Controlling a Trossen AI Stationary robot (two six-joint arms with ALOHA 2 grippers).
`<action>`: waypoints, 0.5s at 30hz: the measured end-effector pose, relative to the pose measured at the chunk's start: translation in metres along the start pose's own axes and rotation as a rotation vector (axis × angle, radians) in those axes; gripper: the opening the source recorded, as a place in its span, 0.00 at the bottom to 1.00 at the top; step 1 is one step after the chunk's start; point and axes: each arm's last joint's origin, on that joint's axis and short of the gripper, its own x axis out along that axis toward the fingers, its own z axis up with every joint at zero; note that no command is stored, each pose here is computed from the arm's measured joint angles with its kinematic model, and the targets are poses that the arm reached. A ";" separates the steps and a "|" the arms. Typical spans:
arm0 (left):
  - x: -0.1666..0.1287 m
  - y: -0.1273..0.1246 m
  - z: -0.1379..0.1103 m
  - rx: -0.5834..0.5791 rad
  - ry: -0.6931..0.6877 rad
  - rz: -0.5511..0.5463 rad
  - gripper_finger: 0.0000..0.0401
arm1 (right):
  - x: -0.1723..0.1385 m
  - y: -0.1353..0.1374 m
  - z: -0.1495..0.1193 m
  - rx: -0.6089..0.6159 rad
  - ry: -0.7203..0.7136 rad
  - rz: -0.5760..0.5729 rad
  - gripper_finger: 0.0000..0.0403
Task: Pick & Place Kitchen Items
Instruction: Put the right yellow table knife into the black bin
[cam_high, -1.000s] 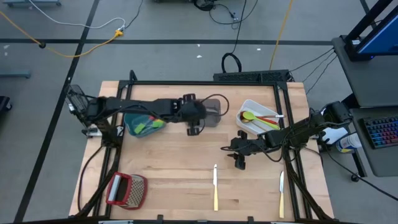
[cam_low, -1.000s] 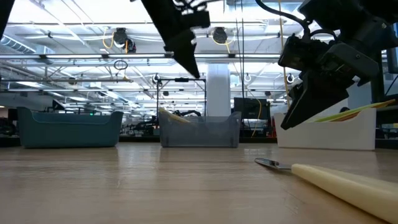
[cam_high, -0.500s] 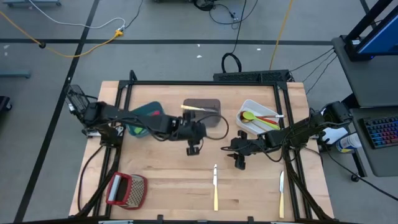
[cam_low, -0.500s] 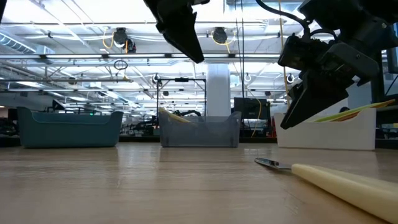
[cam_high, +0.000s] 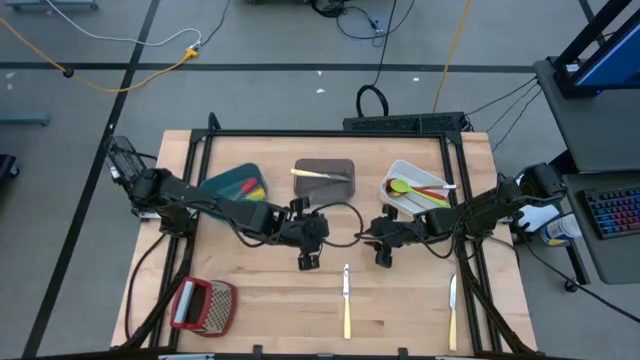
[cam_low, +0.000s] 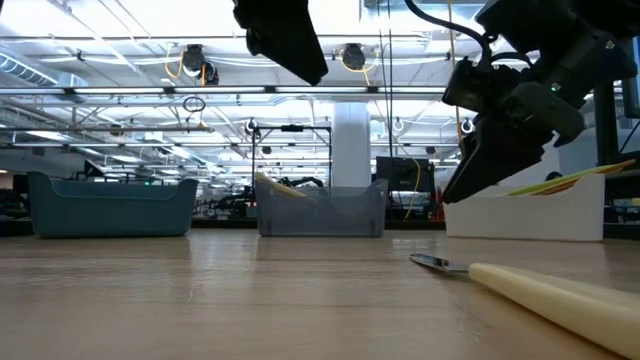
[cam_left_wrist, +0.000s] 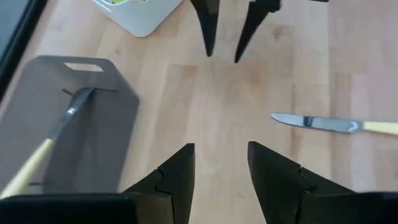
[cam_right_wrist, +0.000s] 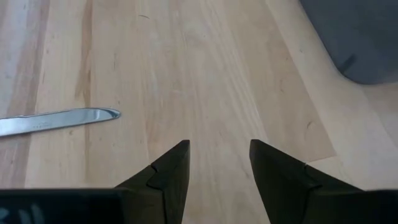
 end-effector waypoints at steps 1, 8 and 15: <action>-0.001 -0.002 0.000 -0.014 -0.001 -0.004 0.38 | 0.000 0.000 0.000 0.000 0.000 0.000 0.40; -0.005 -0.015 -0.001 -0.196 -0.025 -0.036 0.38 | 0.000 0.000 0.000 -0.001 0.001 0.001 0.40; -0.010 -0.027 -0.004 -0.251 -0.026 -0.058 0.38 | 0.000 0.000 0.000 0.000 0.001 0.002 0.40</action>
